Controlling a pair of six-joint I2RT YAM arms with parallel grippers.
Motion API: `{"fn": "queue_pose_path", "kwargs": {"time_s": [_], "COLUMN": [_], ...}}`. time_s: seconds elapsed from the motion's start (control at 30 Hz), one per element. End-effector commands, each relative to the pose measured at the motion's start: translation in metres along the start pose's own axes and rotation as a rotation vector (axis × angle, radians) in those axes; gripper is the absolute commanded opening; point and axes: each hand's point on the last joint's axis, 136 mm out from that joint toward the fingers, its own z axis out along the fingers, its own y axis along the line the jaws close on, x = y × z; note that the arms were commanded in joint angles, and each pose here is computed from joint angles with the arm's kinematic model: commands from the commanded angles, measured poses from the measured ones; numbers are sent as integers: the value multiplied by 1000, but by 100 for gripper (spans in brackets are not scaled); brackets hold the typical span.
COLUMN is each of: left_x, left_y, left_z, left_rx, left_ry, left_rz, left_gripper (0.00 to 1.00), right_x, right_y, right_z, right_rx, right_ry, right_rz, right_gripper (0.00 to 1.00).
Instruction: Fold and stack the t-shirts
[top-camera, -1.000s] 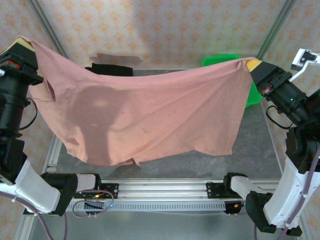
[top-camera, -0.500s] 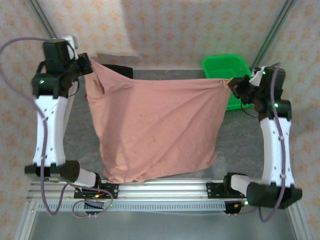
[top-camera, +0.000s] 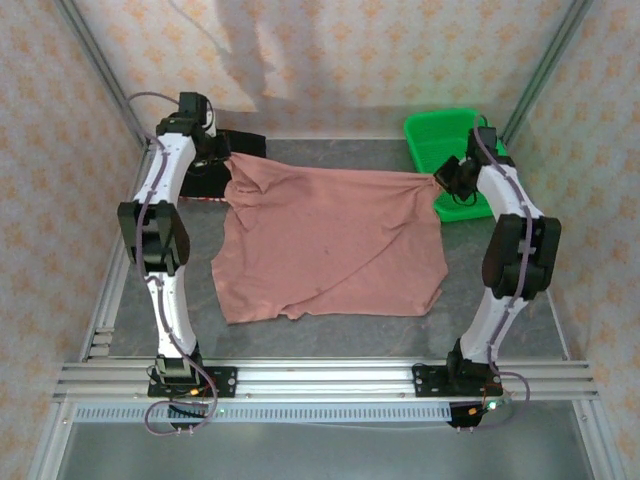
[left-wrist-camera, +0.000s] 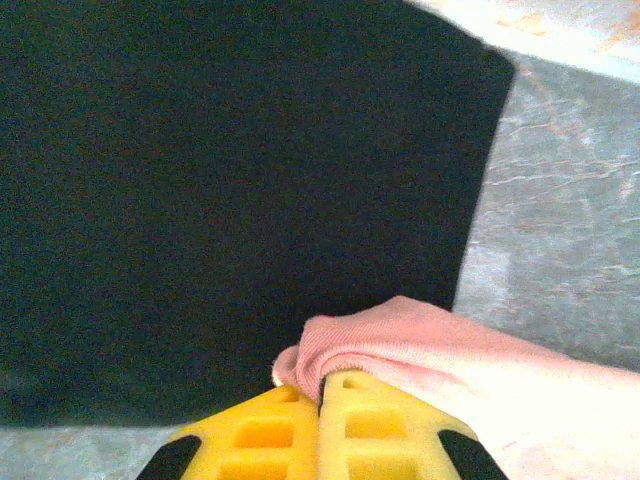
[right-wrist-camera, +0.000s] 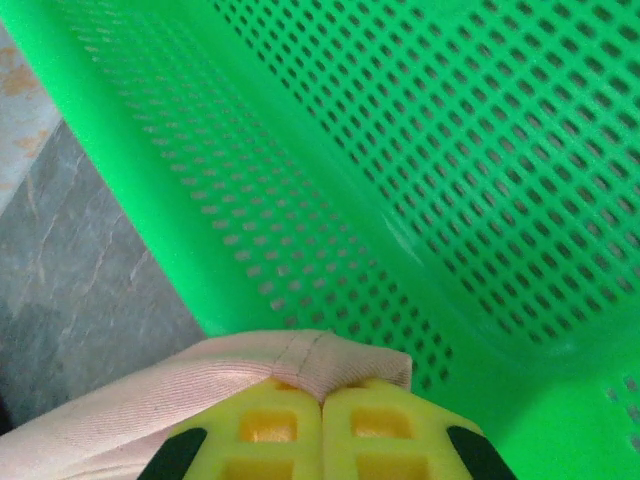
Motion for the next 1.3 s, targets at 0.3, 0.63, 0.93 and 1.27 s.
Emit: {"fn": "queue_pose_path", "kwargs": {"time_s": [0.3, 0.63, 0.93, 1.27], "left_x": [-19, 55, 122, 174], "left_y": [-29, -2, 19, 31], "left_z": [-67, -87, -71, -55], "left_rx": [154, 226, 238, 200], "left_ry": [-76, 10, 102, 169], "left_rz": [-71, -257, -366, -414], "left_gripper": [0, 0, 0, 0], "right_x": [-30, 14, 54, 80], "right_y": [34, 10, -32, -58], "right_z": [-24, -58, -59, -56], "right_rx": [43, 37, 123, 158], "right_ry": [-177, -168, -112, -84], "right_rz": [-108, -199, -251, -279], "right_gripper": [1, 1, 1, 1]}}
